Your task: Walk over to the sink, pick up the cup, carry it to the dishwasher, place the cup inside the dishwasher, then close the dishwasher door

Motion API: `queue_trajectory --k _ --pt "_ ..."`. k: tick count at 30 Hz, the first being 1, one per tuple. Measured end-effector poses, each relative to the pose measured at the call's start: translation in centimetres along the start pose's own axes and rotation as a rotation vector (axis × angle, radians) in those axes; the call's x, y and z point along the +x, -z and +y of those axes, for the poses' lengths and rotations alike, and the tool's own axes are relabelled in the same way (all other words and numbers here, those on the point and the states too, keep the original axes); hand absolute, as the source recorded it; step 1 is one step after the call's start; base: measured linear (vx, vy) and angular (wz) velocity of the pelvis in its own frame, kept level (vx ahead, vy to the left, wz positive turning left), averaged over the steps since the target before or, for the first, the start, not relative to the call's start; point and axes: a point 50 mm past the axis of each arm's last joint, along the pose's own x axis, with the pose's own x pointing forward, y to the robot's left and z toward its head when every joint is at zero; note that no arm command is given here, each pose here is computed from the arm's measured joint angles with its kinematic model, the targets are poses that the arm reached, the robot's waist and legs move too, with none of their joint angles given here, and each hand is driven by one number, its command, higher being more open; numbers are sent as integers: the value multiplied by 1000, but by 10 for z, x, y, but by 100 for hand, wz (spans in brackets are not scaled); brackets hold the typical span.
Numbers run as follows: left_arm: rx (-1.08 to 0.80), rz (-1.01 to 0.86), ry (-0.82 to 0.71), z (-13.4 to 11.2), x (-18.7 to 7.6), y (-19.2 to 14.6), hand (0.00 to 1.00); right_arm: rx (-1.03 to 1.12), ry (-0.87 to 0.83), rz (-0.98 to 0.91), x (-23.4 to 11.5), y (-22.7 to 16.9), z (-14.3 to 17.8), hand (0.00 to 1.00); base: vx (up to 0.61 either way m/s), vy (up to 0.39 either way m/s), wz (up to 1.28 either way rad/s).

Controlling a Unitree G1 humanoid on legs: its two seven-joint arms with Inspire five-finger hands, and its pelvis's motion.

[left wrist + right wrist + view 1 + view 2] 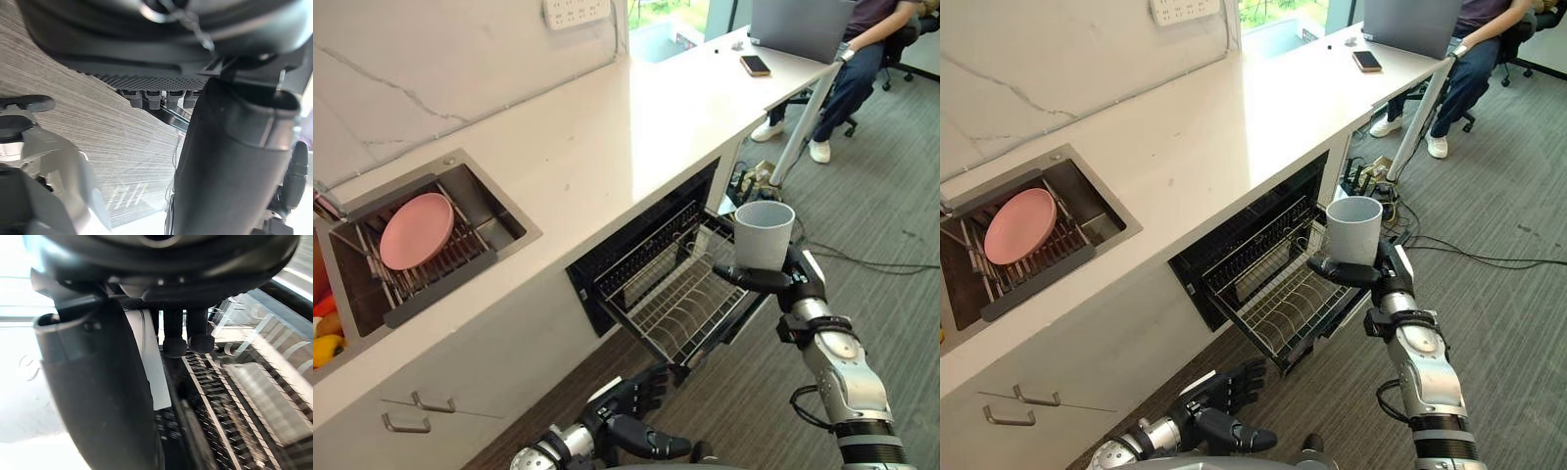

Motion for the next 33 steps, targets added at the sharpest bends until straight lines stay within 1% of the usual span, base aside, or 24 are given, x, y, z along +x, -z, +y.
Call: queue_trajectory --k 6,9,13,21,27,32,33 --pt "-74 67 -130 15 -10 28 100 3 10 152 -1 28 -12 0 -22 3 14" --pt "-102 31 -187 22 -11 30 100 3 14 206 -2 38 -16 0 -27 6 22" --pt "-106 -1 -208 23 -11 33 100 7 16 264 -3 48 -18 0 -6 16 11" --pt "-114 -33 -253 28 -10 36 100 -19 -13 278 3 44 -22 0 2 8 1" --pt "-106 -31 -260 33 -8 35 100 -70 -41 316 13 36 -37 0 -29 9 15" --pt "-90 -51 -251 36 -6 29 100 -120 -82 350 25 19 -50 0 -40 9 13" --pt "-86 -60 -250 37 -6 27 100 -159 -96 358 30 13 -52 0 -36 16 9"
